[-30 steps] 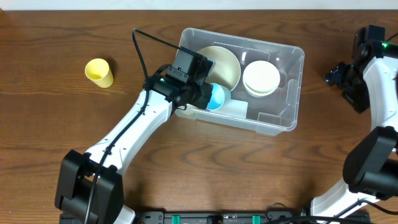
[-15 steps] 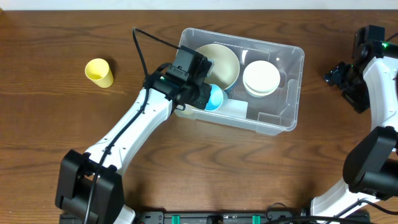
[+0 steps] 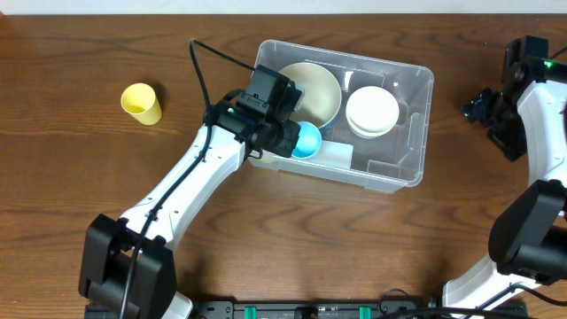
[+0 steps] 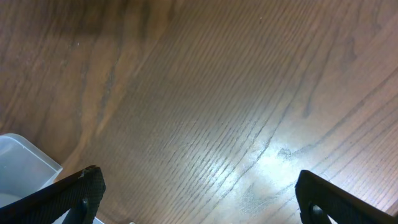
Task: Pack container
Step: 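Carry the blue cup into the bin's front middle and lower it, then release the blue cup and move the left gripper to the yellow cup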
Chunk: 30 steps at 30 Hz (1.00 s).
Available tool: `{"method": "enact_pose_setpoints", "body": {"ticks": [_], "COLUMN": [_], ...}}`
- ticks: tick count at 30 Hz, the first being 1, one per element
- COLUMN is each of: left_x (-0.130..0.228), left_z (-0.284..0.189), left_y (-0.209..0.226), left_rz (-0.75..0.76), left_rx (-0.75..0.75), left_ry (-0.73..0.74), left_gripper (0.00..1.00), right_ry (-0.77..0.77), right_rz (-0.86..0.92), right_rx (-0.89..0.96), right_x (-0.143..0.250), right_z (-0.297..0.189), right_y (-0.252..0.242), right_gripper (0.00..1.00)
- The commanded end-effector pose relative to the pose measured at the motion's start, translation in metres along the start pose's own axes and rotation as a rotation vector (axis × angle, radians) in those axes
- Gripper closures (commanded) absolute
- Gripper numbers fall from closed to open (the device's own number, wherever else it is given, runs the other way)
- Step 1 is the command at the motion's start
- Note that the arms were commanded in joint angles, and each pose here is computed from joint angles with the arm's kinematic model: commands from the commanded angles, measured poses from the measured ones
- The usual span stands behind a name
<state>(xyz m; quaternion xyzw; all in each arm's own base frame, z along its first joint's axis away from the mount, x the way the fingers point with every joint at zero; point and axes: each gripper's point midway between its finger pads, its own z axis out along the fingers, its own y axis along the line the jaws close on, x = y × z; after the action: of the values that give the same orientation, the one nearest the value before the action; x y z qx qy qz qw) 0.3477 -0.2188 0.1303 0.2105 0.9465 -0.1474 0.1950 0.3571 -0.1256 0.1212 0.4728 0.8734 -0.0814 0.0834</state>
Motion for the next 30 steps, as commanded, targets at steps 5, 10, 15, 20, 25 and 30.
{"method": "enact_pose_setpoints", "body": {"ticks": [5,10,15,20,25,30], "left_x": [-0.008,-0.012,-0.042,-0.087,-0.083,-0.044], "left_z": [-0.002,-0.003,-0.03,-0.109,-0.19,-0.216], "left_y": [0.001,0.0,-0.006,0.012,0.107,0.191], "left_rz": [0.009,0.011,0.024,-0.037,-0.384,-0.634], "left_rx": [-0.007,-0.005,0.002,-0.072,-0.381,-0.527], "left_ry": [-0.019,-0.033,-0.131,-0.342,-0.537,-0.523], "left_gripper": [0.71,0.71,0.55,0.53,0.33,0.28], "right_ry": [-0.013,-0.013,-0.013,-0.013,-0.013,-0.013], "right_rz": [0.024,0.024,0.024,0.025,0.024,0.024], "right_rx": [0.003,0.003,0.003,0.003,0.003,0.003], "right_x": [-0.003,-0.003,-0.003,-0.003,-0.003,-0.003], "right_z": [-0.003,-0.003,-0.003,-0.003,-0.003,-0.003], "right_y": [-0.004,-0.004,-0.004,-0.004,-0.004,-0.004], "right_gripper": [0.01,0.01,0.01,0.01,0.01,0.01]}}
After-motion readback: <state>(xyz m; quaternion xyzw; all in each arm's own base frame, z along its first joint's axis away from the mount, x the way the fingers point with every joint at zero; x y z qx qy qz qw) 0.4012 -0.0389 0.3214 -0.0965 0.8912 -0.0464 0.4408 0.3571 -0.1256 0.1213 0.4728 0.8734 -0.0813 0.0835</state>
